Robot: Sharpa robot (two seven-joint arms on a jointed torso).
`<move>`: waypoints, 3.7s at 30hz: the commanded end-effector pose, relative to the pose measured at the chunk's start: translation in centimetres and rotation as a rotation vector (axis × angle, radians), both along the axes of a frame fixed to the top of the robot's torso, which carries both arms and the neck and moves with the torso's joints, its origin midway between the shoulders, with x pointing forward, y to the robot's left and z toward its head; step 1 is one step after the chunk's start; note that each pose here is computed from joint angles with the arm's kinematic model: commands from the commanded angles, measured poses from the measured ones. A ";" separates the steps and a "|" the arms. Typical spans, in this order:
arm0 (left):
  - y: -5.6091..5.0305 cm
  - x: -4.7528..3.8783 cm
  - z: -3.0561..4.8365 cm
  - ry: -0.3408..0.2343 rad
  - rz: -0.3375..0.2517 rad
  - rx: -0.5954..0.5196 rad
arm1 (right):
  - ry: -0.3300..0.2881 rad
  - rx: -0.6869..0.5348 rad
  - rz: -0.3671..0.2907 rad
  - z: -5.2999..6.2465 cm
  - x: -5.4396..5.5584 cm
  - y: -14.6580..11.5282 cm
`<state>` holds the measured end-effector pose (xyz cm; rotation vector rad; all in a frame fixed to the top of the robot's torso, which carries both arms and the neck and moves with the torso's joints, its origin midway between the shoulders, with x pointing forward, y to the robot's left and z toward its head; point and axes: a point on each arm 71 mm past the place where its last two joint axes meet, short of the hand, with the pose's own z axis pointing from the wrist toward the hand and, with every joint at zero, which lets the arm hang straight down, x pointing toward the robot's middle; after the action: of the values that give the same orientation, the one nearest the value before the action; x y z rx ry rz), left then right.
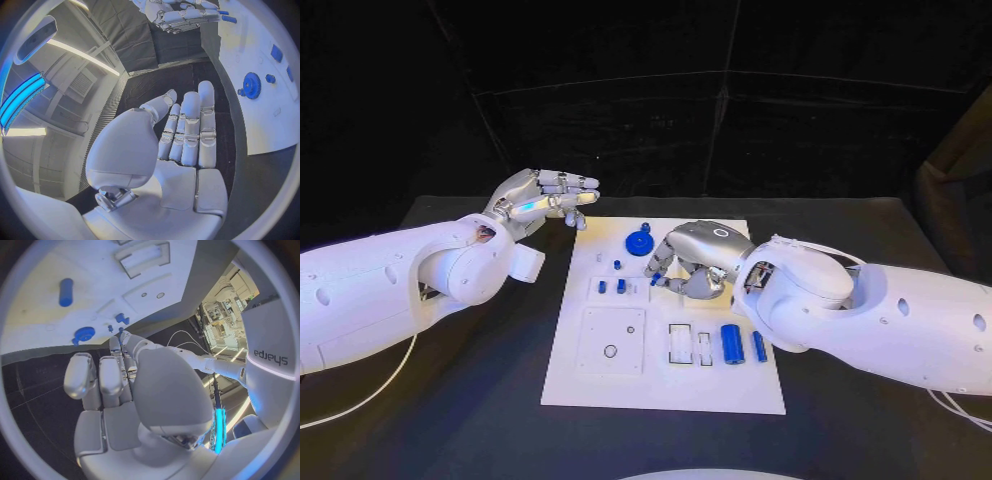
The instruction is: Assemble the parts on the task board
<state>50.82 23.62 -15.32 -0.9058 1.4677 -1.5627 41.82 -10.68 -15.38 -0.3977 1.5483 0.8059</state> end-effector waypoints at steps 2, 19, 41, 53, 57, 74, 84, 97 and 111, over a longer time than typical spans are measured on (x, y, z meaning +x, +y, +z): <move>-0.4 0.03 0.18 -0.008 -0.001 -0.008 | 0.036 -0.006 0.058 -0.9 -0.2 1.4; -1.4 0.08 0.16 -0.007 -0.016 -0.011 | 0.114 -0.083 0.128 -5.5 -0.7 5.0; -1.2 0.23 0.05 0.001 -0.015 -0.006 | 0.088 -0.135 0.114 -5.8 -0.9 4.5; -1.2 0.22 0.03 0.003 -0.016 -0.006 | 0.088 -0.168 0.119 -6.0 -1.0 4.9; -1.2 0.21 0.03 0.004 -0.016 -0.006 | 0.094 -0.180 0.129 -6.0 -1.1 5.1; -1.0 0.27 -0.02 0.009 -0.012 -0.002 | 0.075 -0.178 0.132 -6.0 -1.3 5.5; -0.9 0.30 -0.04 0.010 -0.012 -0.001 | 0.024 -0.097 0.101 -5.3 -1.2 4.9; -0.7 0.36 -0.08 0.014 -0.009 0.001 | 0.040 -0.069 -0.015 -2.5 -2.0 -1.7; -0.7 0.39 -0.11 0.015 -0.011 0.001 | -0.003 -0.232 -0.195 -1.0 1.5 -8.0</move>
<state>51.22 23.04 -15.56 -0.9141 1.4851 -1.5502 43.20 -18.60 -16.27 -0.3962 1.6289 0.5132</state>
